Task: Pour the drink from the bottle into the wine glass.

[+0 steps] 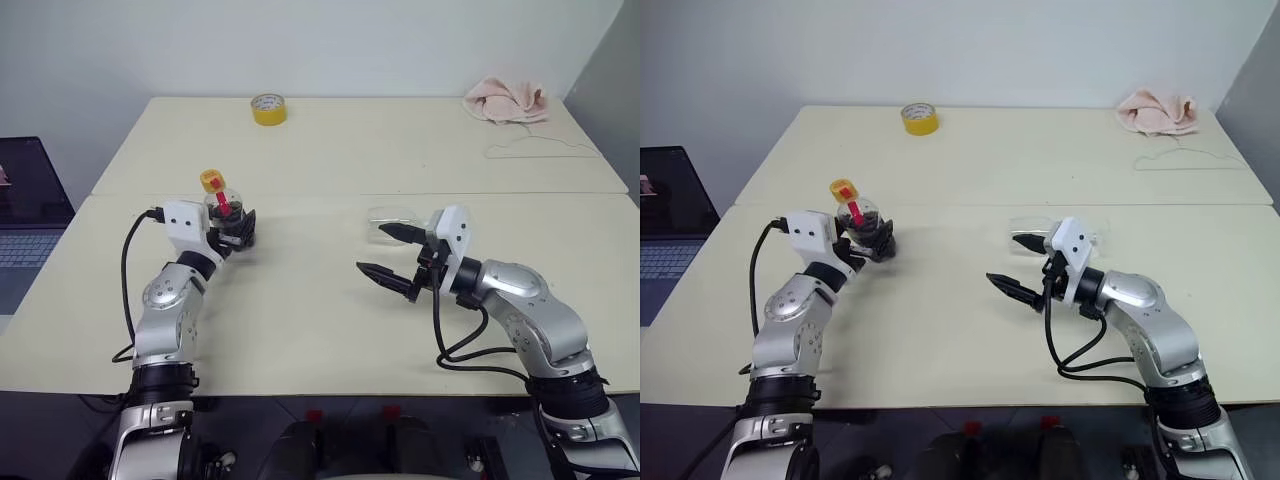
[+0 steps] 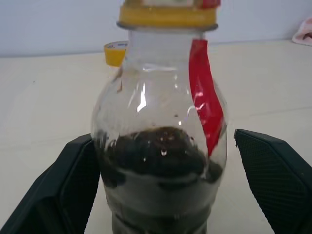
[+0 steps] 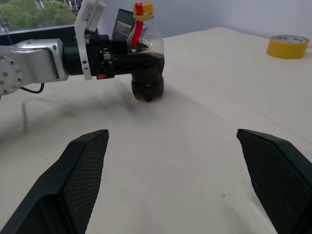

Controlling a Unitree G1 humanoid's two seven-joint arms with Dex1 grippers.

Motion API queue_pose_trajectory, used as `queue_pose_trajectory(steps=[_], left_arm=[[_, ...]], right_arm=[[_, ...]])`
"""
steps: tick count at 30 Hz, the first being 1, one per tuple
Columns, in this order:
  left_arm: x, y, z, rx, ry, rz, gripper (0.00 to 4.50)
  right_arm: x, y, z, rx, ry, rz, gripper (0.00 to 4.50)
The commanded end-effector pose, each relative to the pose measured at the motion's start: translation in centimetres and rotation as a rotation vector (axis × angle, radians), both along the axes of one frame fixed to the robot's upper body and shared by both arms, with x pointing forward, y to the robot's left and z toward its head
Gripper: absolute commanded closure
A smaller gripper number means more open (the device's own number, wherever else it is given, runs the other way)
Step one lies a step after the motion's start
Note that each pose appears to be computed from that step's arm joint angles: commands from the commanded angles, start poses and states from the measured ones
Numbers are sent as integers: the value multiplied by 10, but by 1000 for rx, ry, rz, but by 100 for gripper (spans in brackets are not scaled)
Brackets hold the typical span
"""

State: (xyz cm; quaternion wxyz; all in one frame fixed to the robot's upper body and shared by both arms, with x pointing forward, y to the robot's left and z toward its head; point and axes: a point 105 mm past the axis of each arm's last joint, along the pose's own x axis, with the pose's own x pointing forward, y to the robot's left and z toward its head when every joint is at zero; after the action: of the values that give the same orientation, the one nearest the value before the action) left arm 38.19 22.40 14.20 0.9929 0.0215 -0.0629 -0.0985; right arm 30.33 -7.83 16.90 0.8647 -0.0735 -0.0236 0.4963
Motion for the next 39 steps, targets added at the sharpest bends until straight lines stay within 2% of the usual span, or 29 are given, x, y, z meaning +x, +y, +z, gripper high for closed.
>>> queue_pose_trajectory(steps=[1,12,17,20,25,28,32,39], left_arm=[[3,-1,6,20,-34,-4,4],[20,-2,-5,-6,-41,11,4],[20,-4,-7,-15,-50,-3,160],[19,-7,-12,-17,-36,-18,215],[10,-31,-10,-22,-37,-132,215],[0,-59,-5,-7,-57,-201,215],[-19,-96,-6,72,-52,-271,215],[-36,-122,9,49,-79,-216,215]], right_arm=[[-5,-1,13,9,-55,4,1],[-3,-5,15,5,-63,-27,1],[-3,-9,15,-3,-66,-42,0],[-1,-13,19,-3,-82,-62,0],[8,-17,47,22,-173,-114,0],[17,-10,65,60,-252,-192,0],[21,12,66,59,-225,-214,0],[6,44,80,103,-212,-108,0]])
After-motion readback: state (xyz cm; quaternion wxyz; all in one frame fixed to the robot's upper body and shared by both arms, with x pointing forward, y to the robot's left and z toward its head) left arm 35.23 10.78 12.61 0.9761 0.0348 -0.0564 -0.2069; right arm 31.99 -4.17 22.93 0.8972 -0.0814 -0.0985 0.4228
